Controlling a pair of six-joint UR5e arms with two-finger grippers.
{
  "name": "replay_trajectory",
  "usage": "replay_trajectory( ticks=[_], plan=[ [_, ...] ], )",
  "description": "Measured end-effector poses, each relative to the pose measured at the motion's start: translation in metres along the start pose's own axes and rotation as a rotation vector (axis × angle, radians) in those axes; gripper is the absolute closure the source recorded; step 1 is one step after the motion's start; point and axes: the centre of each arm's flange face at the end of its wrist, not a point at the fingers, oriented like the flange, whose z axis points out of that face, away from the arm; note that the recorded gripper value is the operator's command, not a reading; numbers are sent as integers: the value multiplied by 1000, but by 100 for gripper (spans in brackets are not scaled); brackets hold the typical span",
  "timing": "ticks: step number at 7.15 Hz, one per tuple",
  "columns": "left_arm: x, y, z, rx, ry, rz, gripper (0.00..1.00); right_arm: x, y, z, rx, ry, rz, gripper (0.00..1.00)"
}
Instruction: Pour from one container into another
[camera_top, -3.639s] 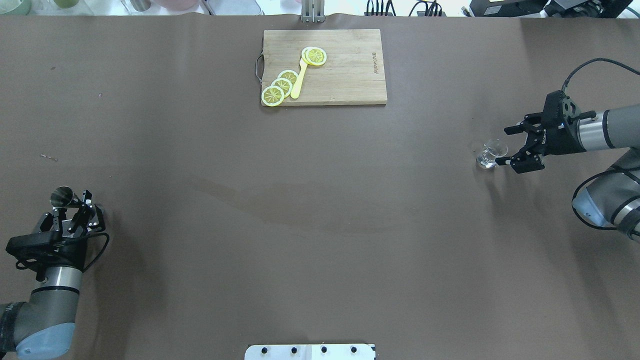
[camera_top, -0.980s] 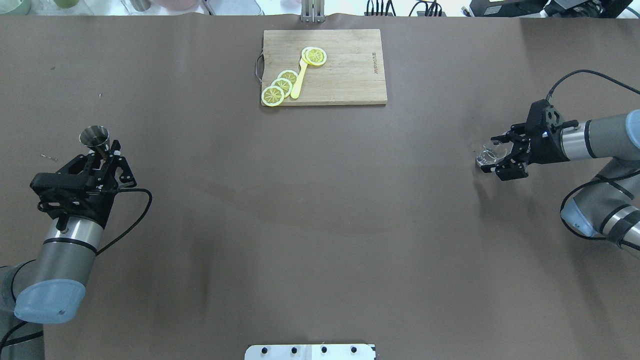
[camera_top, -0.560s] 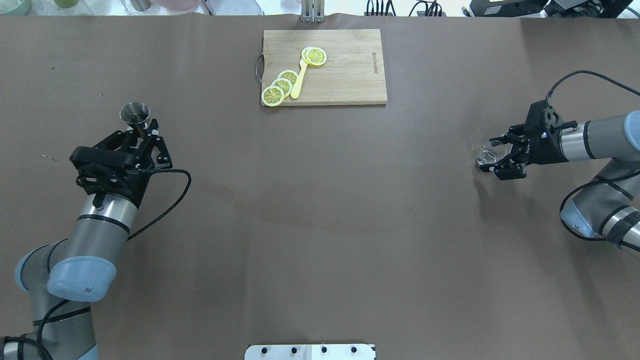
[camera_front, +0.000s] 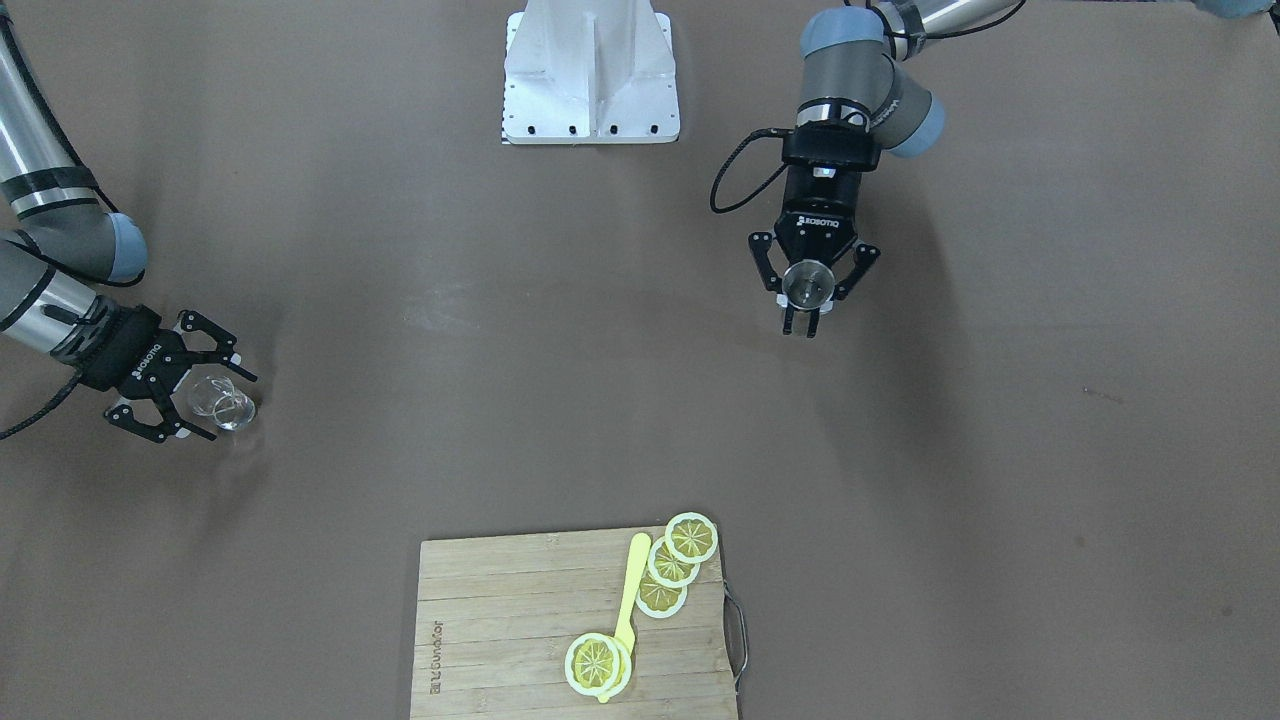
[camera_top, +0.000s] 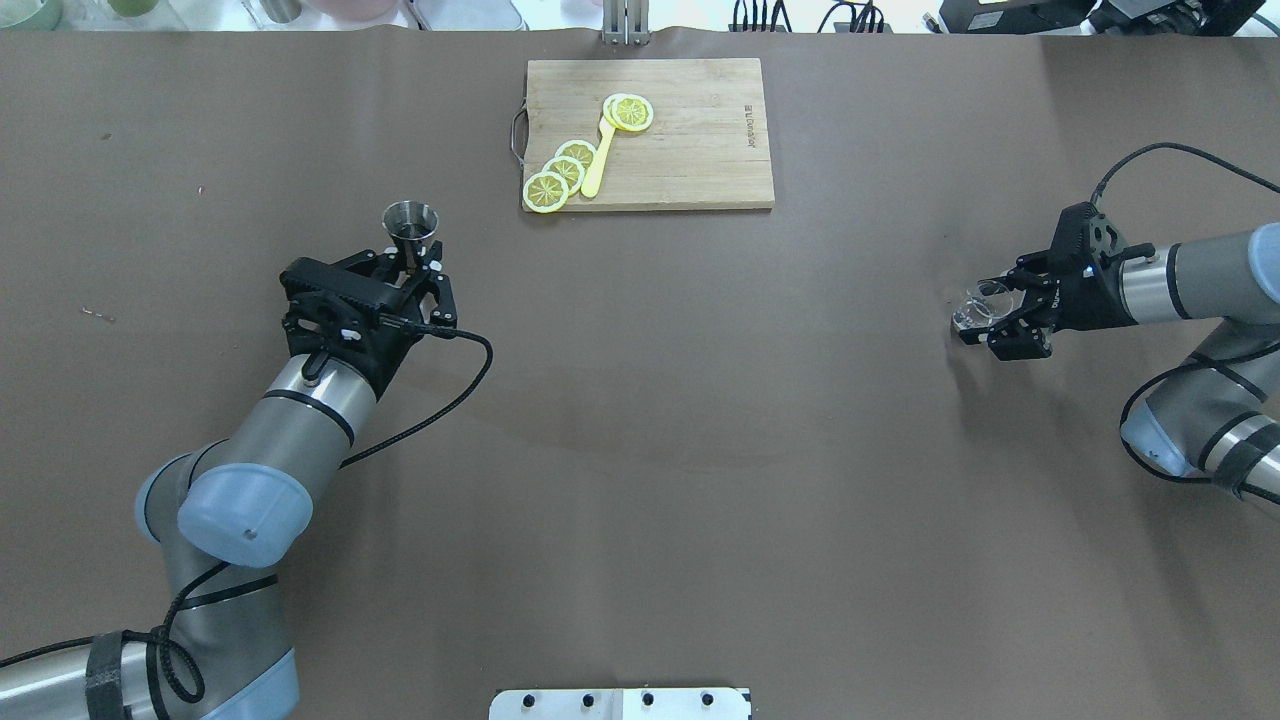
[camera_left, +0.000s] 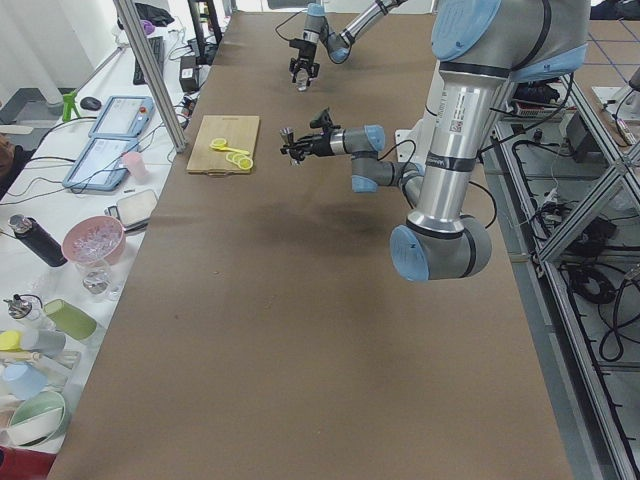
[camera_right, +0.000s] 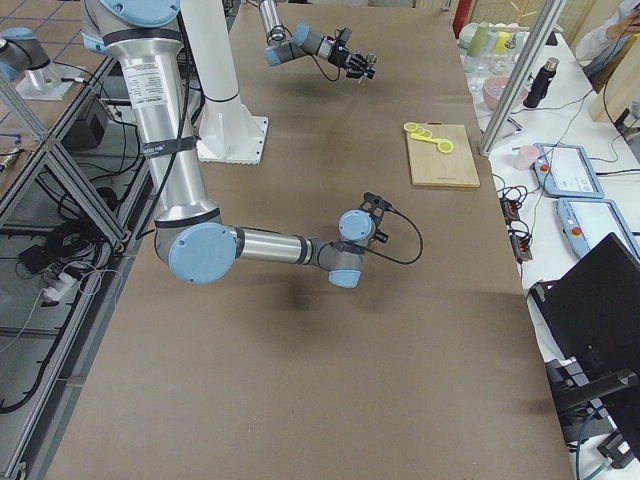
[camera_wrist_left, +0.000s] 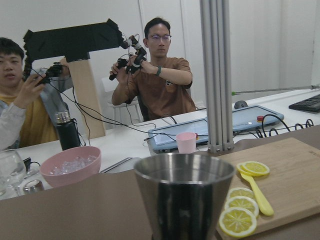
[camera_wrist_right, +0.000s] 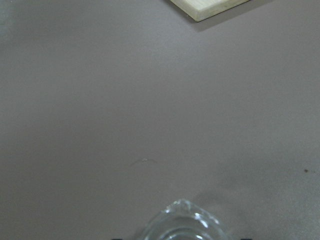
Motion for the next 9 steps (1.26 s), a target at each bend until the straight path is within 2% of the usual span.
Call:
replay_trajectory(
  ticks=[2,4,5,7,9],
  plan=[
    [27,-33,27,-40,132,24,100,0,1,0,-1,0,0,23],
    [56,-45,41,-81,256,44,100,0,2,0,-3,0,1,23],
    [71,-47,42,-104,328,99,100,0,3,0,-4,-1,1,23],
    [113,-50,60,-130,420,196,100,0,4,0,-6,-1,1,23],
    [139,-54,67,-138,496,206,100,0,4,1,-7,-2,1,24]
  ],
)
